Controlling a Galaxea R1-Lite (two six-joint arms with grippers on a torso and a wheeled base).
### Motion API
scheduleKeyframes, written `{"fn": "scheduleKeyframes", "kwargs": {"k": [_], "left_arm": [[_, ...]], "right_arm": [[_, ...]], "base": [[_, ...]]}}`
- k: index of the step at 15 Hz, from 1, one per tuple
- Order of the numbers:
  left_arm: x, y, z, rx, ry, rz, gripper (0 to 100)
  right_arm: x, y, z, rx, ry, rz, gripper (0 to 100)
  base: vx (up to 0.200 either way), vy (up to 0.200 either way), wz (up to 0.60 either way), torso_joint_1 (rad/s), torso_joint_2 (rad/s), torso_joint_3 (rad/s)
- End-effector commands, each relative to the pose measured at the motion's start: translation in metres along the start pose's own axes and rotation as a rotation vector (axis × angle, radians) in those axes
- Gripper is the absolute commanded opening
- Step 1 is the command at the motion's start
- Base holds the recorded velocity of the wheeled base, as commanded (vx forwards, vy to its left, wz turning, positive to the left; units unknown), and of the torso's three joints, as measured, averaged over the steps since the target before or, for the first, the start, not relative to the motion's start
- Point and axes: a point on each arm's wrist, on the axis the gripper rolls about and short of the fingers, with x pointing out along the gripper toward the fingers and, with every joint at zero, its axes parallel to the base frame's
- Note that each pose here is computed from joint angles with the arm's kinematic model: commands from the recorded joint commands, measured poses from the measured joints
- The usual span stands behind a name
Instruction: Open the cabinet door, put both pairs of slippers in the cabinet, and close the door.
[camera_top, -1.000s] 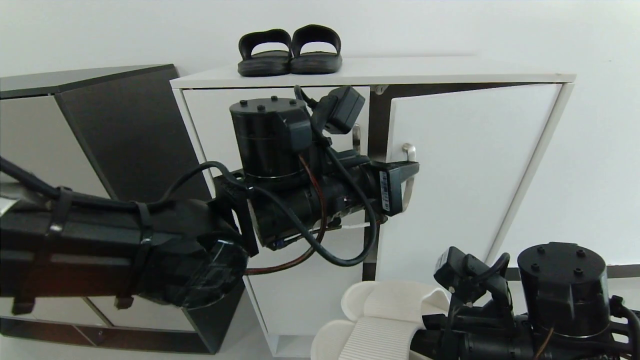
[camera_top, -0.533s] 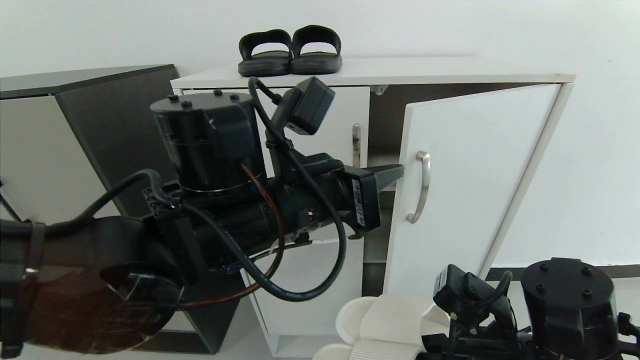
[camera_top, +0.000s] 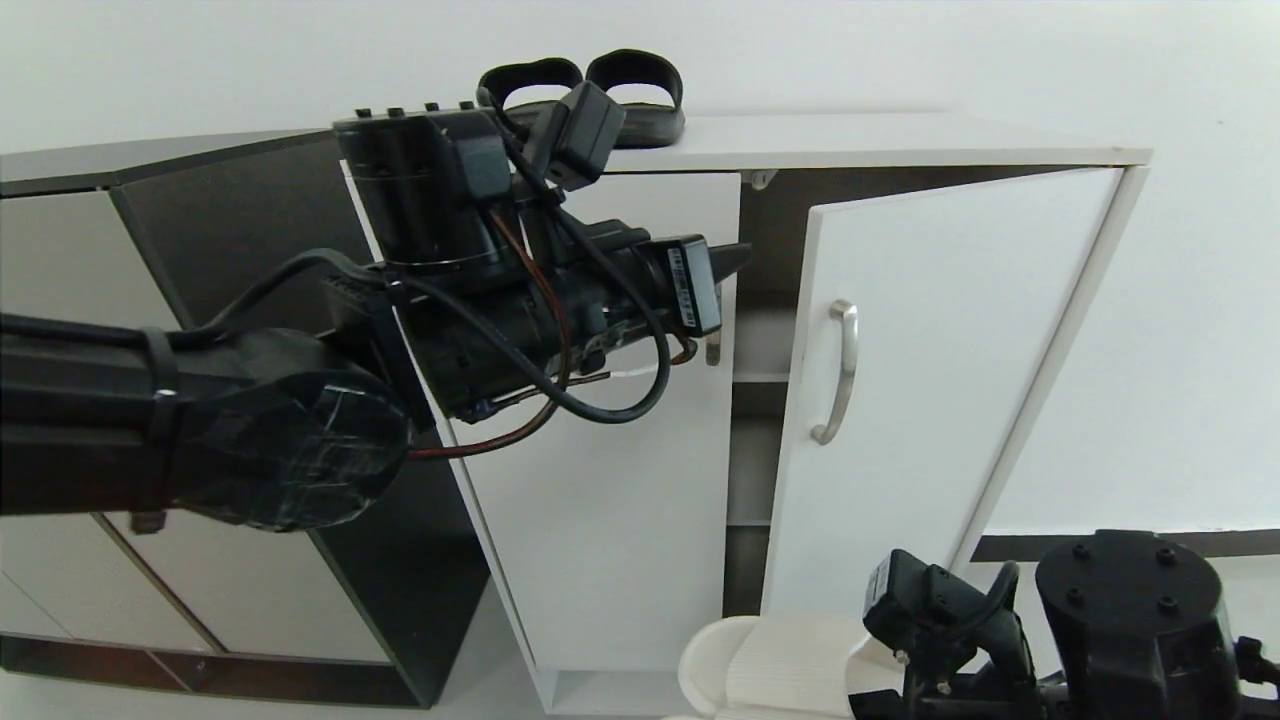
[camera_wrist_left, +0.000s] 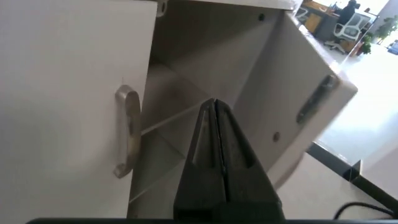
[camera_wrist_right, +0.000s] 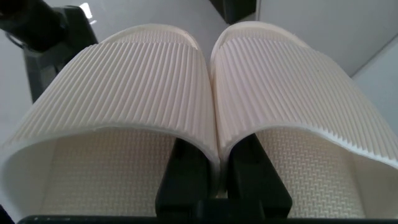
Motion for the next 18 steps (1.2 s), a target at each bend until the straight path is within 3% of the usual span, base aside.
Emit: {"fn": "scheduleKeyframes", "kwargs": {"k": [1,3,5,10,13,14,15,16,18], "left_arm": [[0.019,0.008,-0.013,-0.008,0.036,0.008,0],[0.016,0.006,-0.01,-0.01,0.048,0.008,0],[0.011,0.004,-0.005,-0.023,0.1,0.015,0],[0.027,0.005,-0.006,-0.021,0.091,0.007,0],[0.038,0.008,-0.005,-0.022,0.076,0.005,0],[0.038,0.008,-0.005,-0.029,0.075,0.005,0],[0.039,0.007,-0.001,-0.069,0.062,0.003,0],[0.04,0.007,0.001,-0.084,0.054,0.003,0],[0.039,0.006,0.001,-0.084,0.055,0.0,0]], "right_arm": [[-0.001,0.005,0.004,-0.013,-0.01,-0.006,0],[-0.002,0.006,0.005,-0.015,-0.017,-0.01,0],[-0.002,0.006,0.005,-0.017,-0.016,-0.011,0],[-0.004,0.016,0.004,-0.055,-0.018,0.025,0],[-0.002,0.015,0.007,-0.055,-0.027,-0.016,0],[-0.001,0.015,0.007,-0.054,-0.023,-0.024,0],[0.002,0.017,0.005,-0.056,-0.012,-0.018,0],[0.001,0.022,0.004,-0.066,-0.012,-0.002,0],[-0.001,0.029,0.005,-0.074,-0.02,0.022,0]], "base": [[0.0,0.0,0.0,0.0,0.0,0.0],[0.0,0.0,0.0,0.0,0.0,0.0],[0.0,0.0,0.0,0.0,0.0,0.0],[0.0,0.0,0.0,0.0,0.0,0.0],[0.0,0.0,0.0,0.0,0.0,0.0],[0.0,0.0,0.0,0.0,0.0,0.0],[0.0,0.0,0.0,0.0,0.0,0.0],[-0.2,0.0,0.0,-0.002,0.0,0.002],[-0.2,0.0,0.0,0.005,0.0,-0.002]]}}
